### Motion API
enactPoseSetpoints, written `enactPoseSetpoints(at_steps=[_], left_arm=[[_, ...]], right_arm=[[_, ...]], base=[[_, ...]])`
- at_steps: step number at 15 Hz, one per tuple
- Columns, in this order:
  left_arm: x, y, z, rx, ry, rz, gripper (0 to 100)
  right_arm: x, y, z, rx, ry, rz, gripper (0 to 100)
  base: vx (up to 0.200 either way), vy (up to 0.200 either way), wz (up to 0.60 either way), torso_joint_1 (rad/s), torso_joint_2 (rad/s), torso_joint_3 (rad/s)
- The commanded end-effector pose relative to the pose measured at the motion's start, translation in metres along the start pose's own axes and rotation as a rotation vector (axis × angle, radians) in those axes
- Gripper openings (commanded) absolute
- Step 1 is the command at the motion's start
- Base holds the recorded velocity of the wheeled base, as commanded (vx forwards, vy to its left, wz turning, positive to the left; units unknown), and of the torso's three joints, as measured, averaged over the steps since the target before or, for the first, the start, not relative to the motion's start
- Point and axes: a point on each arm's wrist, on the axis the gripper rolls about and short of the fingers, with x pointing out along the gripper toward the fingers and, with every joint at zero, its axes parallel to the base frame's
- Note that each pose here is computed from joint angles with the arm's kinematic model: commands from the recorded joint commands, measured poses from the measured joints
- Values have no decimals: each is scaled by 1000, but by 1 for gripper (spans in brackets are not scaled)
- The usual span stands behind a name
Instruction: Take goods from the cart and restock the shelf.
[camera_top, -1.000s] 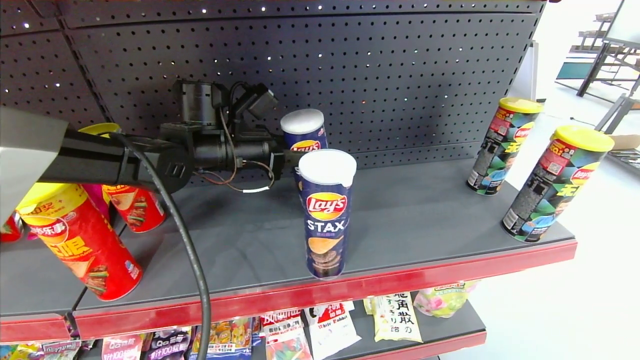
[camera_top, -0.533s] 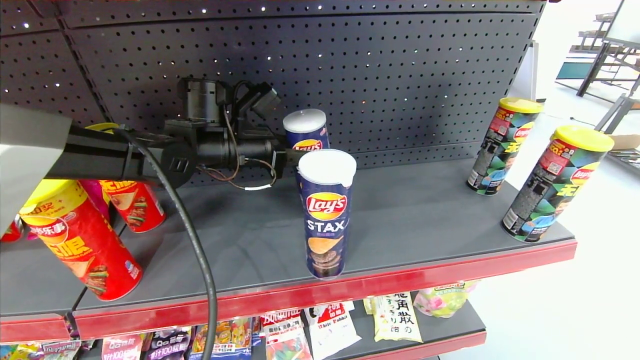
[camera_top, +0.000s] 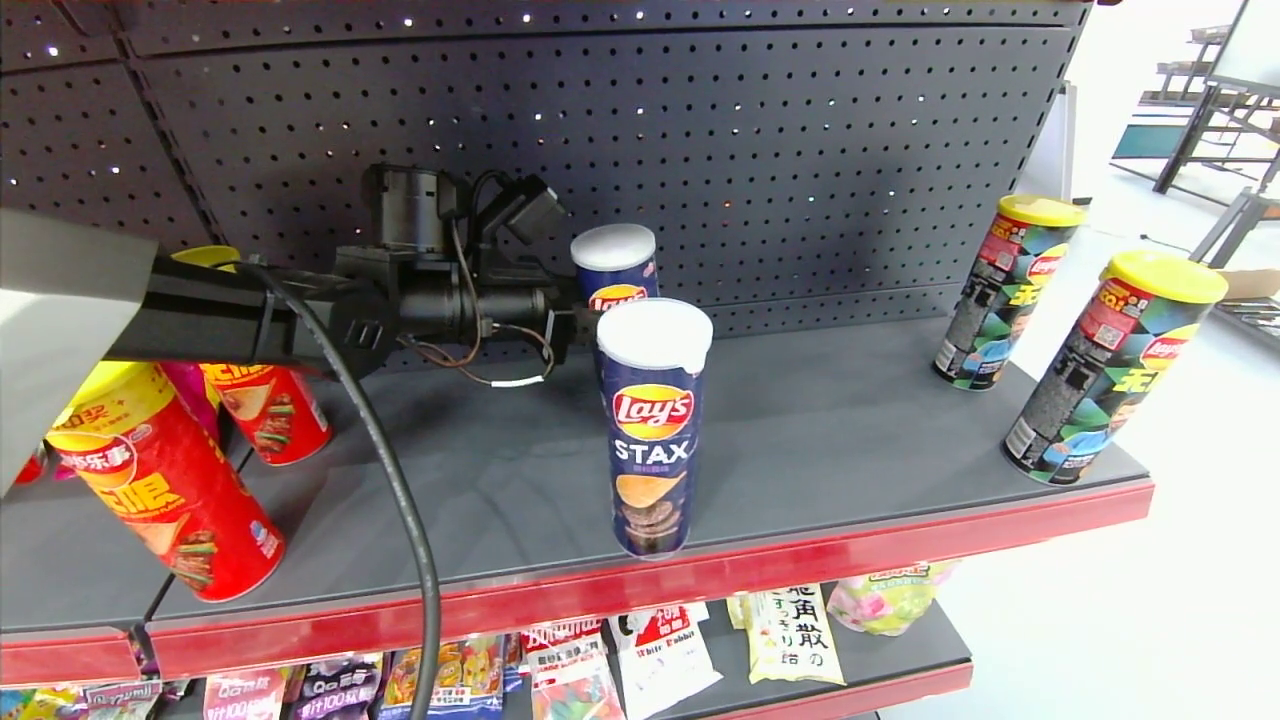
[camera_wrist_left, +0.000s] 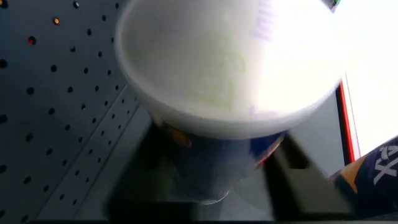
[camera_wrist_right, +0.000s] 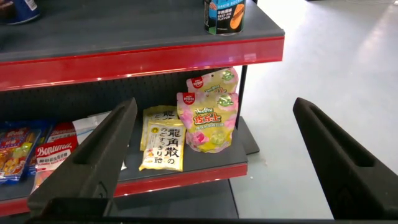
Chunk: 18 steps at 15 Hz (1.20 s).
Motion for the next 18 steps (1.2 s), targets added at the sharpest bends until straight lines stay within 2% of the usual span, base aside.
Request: enactPoseSetpoints(at_steps=[1, 6, 8, 13, 15, 18], left_arm=[[0, 0, -1, -1, 7, -1, 100], [-5, -1, 1, -1, 9, 9, 100], [-17, -3, 0, -8, 34, 75, 100], [-53, -21, 6, -18, 51, 127, 100], [-71, -35, 9, -23, 54, 134, 100], [-106, -69, 12, -19, 72, 198, 100]], right_arm=[[0, 0, 0, 1, 0, 1, 100], [0, 0, 0, -1, 0, 1, 100], [0, 0, 0, 1, 0, -1, 100], [0, 0, 0, -1, 0, 1, 100], [0, 0, 0, -1, 0, 1, 100], [0, 0, 0, 1, 0, 1, 100]], base=[[0, 0, 0, 0, 0, 0], [0, 0, 0, 0, 0, 0], [0, 0, 0, 0, 0, 0], [0, 0, 0, 0, 0, 0], [0, 0, 0, 0, 0, 0], [0, 0, 0, 0, 0, 0]])
